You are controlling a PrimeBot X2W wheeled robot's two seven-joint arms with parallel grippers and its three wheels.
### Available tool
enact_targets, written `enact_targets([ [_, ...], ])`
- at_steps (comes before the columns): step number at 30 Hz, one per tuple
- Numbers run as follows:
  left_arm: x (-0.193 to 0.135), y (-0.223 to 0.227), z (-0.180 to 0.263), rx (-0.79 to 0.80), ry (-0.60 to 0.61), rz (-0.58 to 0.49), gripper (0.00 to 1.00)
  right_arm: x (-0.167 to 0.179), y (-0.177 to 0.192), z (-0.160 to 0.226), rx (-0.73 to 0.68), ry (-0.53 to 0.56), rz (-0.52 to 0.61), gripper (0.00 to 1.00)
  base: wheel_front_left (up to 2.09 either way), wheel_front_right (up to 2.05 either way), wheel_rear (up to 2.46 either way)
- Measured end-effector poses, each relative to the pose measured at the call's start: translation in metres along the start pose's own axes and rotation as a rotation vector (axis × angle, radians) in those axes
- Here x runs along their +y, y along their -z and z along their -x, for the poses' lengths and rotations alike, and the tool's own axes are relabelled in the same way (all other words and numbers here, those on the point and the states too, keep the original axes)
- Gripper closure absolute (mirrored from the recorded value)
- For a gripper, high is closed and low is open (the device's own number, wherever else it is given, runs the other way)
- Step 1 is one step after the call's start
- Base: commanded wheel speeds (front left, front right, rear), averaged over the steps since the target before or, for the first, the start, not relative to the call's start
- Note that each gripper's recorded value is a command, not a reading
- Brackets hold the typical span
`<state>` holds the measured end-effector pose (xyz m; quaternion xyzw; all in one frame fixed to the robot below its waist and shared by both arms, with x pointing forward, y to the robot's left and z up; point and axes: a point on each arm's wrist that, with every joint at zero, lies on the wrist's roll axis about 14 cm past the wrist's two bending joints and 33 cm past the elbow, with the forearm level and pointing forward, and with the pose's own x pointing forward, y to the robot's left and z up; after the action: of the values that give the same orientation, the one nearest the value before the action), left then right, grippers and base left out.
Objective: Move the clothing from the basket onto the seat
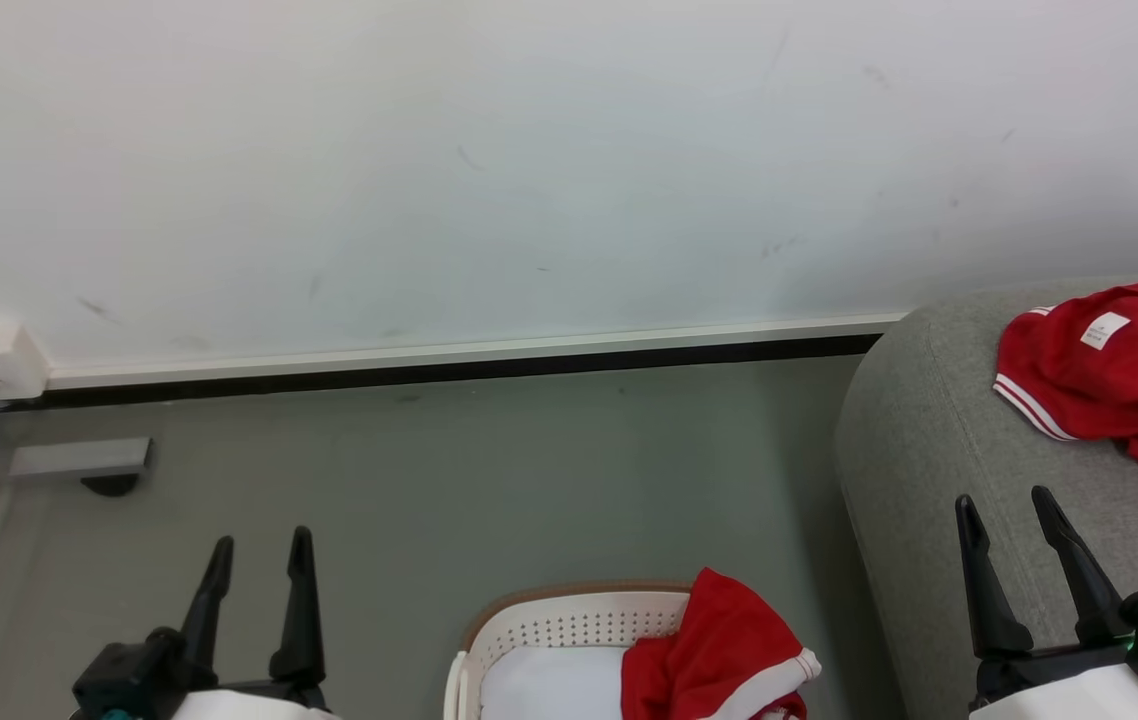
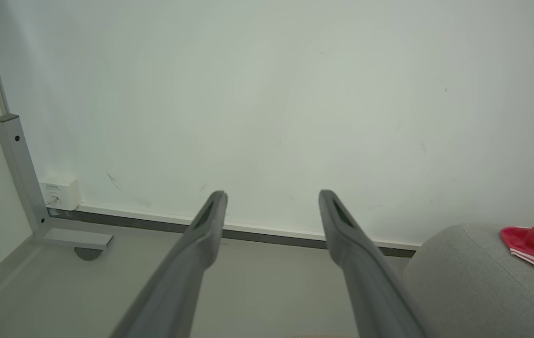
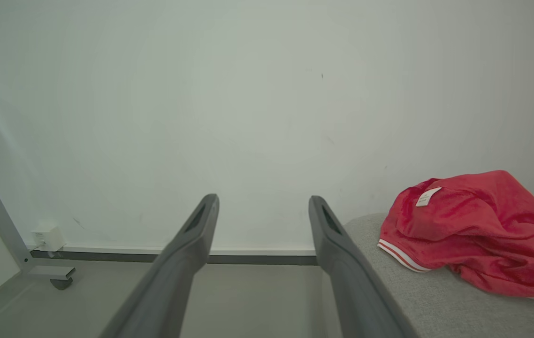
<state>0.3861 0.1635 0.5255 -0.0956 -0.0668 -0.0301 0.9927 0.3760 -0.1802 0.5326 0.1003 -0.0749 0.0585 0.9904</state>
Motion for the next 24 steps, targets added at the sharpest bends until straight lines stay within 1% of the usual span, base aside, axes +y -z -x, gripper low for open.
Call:
enact_targets([
  [24,-0.0018,0.0029,-0.0047,0.003,0.021,-0.005,0.00,0.0043,-0.0048,-0.0025,-0.017,-0.006,-0.005,0.00,0.00,0.00,0.00],
])
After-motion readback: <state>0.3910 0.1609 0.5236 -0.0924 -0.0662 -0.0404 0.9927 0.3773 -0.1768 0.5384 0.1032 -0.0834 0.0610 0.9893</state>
